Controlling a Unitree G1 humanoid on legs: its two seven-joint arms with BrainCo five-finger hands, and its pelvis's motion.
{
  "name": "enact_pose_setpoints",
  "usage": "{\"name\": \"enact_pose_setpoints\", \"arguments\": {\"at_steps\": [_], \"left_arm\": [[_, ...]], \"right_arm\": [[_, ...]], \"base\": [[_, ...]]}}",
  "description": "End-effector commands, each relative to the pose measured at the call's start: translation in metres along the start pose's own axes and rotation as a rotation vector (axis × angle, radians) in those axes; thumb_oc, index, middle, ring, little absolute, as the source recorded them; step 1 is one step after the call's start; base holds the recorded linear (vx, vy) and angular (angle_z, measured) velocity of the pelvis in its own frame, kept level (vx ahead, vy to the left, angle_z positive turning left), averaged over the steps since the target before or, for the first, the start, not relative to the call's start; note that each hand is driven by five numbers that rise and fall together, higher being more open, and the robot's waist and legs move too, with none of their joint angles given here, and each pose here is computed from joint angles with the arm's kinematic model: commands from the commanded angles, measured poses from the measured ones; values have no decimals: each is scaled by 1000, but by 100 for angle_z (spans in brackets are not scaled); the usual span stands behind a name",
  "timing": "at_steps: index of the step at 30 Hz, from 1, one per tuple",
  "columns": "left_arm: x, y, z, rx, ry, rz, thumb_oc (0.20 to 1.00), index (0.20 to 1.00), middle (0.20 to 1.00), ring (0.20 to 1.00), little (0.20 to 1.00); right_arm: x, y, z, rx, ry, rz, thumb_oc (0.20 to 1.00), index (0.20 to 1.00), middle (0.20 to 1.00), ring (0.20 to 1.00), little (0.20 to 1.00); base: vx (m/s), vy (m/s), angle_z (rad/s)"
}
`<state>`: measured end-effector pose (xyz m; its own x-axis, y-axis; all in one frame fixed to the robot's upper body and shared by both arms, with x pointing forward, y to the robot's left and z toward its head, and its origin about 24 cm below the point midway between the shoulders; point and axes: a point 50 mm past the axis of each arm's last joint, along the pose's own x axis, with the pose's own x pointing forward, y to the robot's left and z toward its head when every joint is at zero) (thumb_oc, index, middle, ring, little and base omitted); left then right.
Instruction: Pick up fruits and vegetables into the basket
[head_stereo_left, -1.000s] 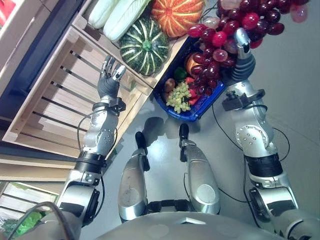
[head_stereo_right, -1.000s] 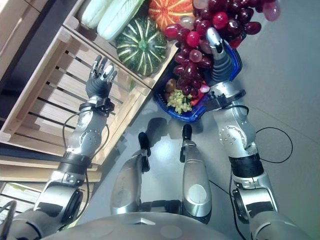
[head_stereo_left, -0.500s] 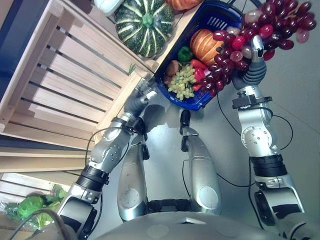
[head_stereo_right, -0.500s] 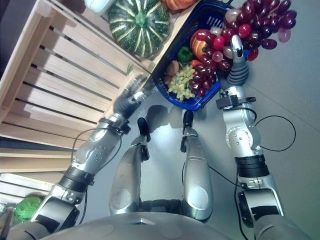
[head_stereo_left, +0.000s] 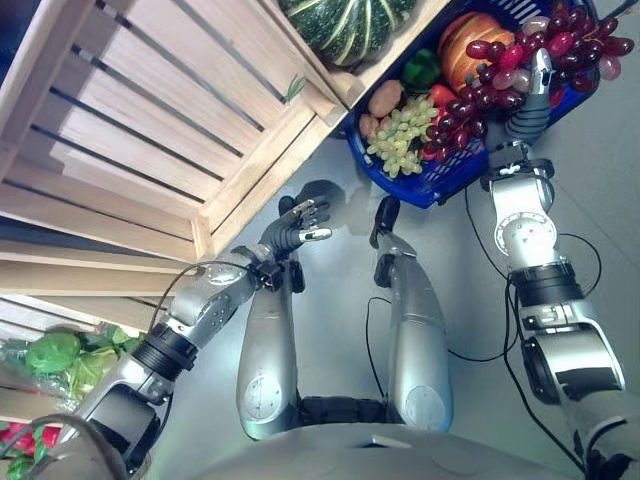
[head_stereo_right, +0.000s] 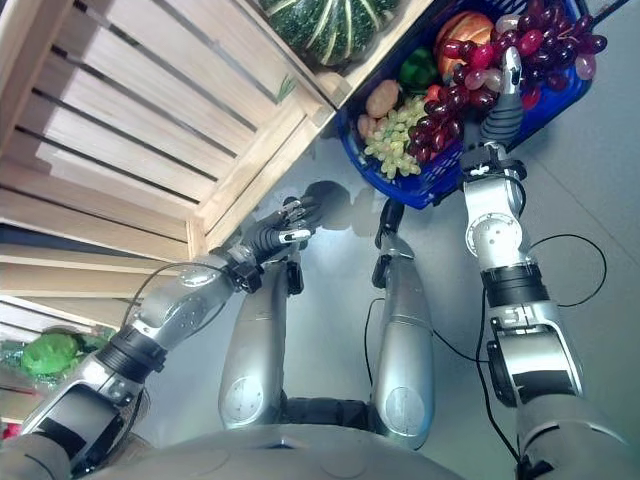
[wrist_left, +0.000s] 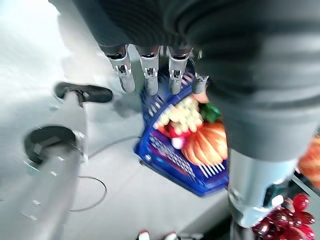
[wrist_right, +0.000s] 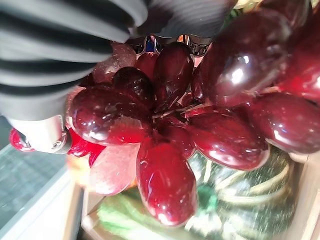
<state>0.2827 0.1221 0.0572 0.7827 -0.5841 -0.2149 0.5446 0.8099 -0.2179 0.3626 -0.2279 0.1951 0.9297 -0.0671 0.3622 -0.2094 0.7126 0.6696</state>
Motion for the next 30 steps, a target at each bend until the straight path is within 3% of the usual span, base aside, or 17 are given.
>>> {"name": "enact_pose_setpoints", "arguments": {"at_steps": [1, 11, 17, 30], "left_arm": [[1, -19, -8, -67, -6, -91, 1000, 1000, 1000, 1000, 1000], [13, -21, -20, -67, 15, -102, 1000, 1000, 1000, 1000, 1000], [21, -28, -32, -72, 9, -117, 1000, 1000, 1000, 1000, 1000], [27, -37, -44, -67, -19, -130, 1000, 1000, 1000, 1000, 1000]], "right_arm": [[7, 11, 31, -55, -57, 78, 200, 200, 200, 200, 200], [34, 1, 45, -74, -21, -77, 200, 200, 200, 200, 200], [41, -16, 53, 109, -56, -211, 200, 200, 200, 200, 200], [45, -27, 57, 363, -62, -263, 200, 200, 200, 200, 200]], "base": [[1, -20, 11], [-3, -3, 2], [7, 11, 2], [-7, 15, 1]]}}
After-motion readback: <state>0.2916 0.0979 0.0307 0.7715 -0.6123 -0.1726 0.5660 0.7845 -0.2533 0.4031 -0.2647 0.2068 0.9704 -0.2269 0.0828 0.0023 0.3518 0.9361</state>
